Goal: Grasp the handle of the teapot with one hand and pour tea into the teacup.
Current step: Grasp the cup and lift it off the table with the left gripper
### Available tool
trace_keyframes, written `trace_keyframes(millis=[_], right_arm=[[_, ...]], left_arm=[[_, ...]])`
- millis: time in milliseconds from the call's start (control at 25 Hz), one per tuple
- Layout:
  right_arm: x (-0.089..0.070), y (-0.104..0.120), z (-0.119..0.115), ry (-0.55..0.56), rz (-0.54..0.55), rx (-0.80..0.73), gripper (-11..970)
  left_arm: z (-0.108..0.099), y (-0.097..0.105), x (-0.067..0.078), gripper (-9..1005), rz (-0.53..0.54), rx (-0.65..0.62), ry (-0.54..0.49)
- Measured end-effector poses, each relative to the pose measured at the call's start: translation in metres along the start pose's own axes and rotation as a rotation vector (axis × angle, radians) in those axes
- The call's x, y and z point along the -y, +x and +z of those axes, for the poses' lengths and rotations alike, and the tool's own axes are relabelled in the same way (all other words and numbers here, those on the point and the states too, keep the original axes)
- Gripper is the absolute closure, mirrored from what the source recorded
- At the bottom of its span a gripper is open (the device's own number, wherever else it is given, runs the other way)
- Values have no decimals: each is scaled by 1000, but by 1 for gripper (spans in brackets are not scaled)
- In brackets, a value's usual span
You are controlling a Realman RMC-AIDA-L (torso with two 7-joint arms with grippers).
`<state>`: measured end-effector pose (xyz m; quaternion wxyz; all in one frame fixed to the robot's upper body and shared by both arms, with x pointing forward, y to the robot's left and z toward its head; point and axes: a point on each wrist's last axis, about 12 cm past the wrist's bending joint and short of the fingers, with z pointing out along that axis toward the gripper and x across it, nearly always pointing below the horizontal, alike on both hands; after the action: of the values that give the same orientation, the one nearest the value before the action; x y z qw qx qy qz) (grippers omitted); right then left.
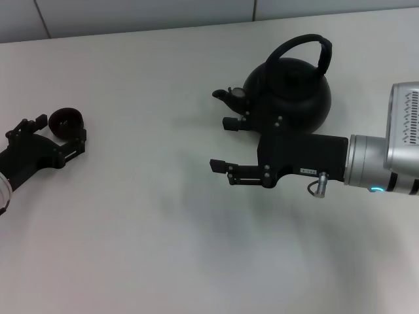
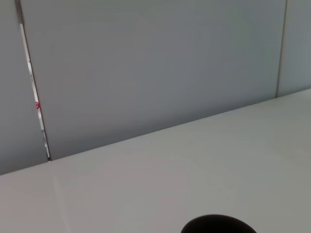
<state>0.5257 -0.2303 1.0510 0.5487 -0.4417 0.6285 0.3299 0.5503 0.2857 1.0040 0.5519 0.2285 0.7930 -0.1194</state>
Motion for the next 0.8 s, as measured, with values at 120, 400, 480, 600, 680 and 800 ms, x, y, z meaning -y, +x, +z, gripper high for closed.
trace_keyframes(millis=[120, 400, 480, 600, 680, 800], right_arm=[[0, 0, 0, 1, 0, 0, 186], [-1, 2, -2, 4, 6, -3, 185], [-1, 2, -2, 5, 6, -3, 185], [-1, 2, -2, 5, 6, -3, 185], [-1, 2, -3, 6, 5, -3, 185], [-1, 2, -3, 6, 5, -3, 186]], left_arm=[[4, -3, 0, 138, 6, -3, 1], [7, -5, 1, 139, 14, -9, 5], [7, -5, 1, 139, 13, -10, 5], [7, -4, 2, 140, 15, -10, 11], [7, -5, 3, 140, 17, -10, 16], [7, -4, 3, 226, 18, -10, 17]])
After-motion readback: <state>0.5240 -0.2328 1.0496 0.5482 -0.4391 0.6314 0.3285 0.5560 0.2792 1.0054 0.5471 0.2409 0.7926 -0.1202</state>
